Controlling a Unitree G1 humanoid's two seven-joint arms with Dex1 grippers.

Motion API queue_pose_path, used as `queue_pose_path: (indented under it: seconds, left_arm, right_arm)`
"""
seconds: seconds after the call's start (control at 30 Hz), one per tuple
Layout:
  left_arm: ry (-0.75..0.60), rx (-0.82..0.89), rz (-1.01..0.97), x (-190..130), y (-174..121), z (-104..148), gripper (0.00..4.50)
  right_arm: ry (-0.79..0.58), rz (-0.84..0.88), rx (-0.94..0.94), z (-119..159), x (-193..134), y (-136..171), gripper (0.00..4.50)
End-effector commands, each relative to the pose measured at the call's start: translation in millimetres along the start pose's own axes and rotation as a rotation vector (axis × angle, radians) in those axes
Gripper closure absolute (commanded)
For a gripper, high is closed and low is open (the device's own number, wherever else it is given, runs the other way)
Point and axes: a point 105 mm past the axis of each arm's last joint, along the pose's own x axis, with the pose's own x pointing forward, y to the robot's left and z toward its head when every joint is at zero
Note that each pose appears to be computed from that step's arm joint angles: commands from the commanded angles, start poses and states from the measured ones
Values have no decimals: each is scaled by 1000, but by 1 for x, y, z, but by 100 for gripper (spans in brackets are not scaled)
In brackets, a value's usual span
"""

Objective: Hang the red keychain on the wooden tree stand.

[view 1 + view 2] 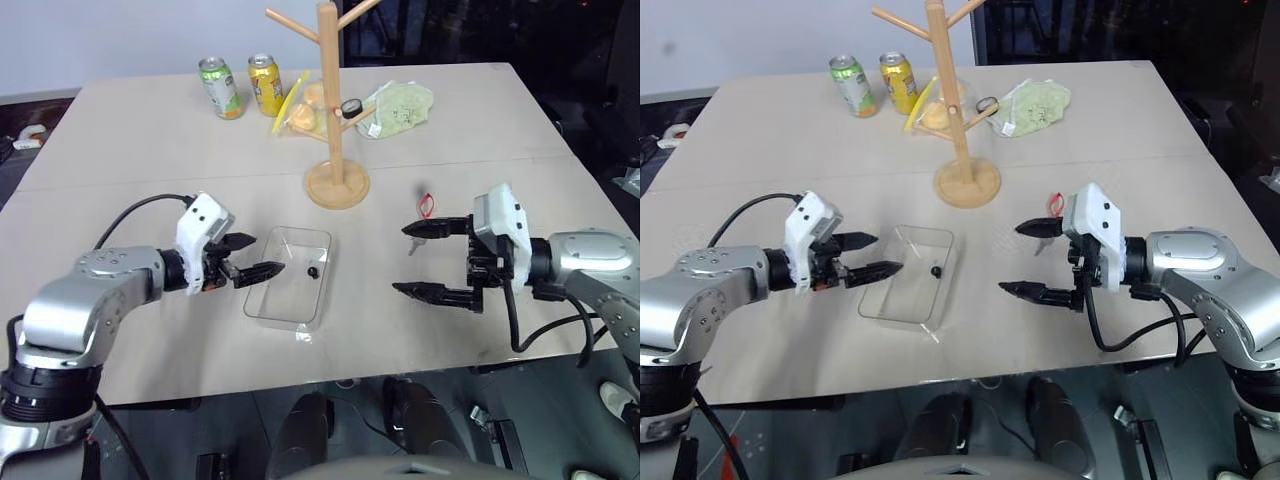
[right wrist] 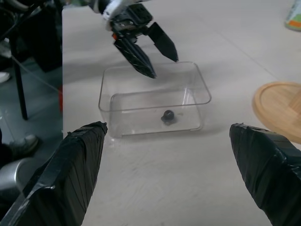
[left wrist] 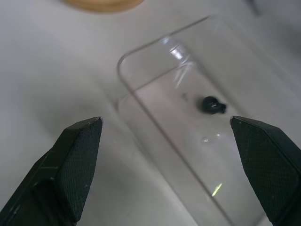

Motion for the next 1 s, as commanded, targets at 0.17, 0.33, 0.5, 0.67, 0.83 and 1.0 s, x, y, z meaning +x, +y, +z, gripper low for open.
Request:
queue_pose_path:
  seconds: [0.17, 0.33, 0.5, 0.67, 0.83, 1.0]
  left_arm:
    - [10, -22, 43, 6, 4, -2, 133]
    - [12, -28, 25, 9, 0, -1, 352]
    - [25, -28, 24, 9, 1, -4, 446]
    - [3, -39, 61, 3, 11, -1, 446]
    - [-2, -39, 129, -6, 27, 4, 446]
    - [-12, -38, 219, -23, 47, 9, 446]
  right_arm:
    - [4, -4, -86, 6, -1, 2, 0]
    - [-2, -17, -80, 5, -1, 0, 0]
    - [0, -24, -82, 5, -1, -1, 0]
    - [-22, -33, -78, 7, 0, -4, 0]
    - [-40, -31, -71, 10, 3, -7, 0]
    - [-61, -25, -64, 13, 6, -11, 0]
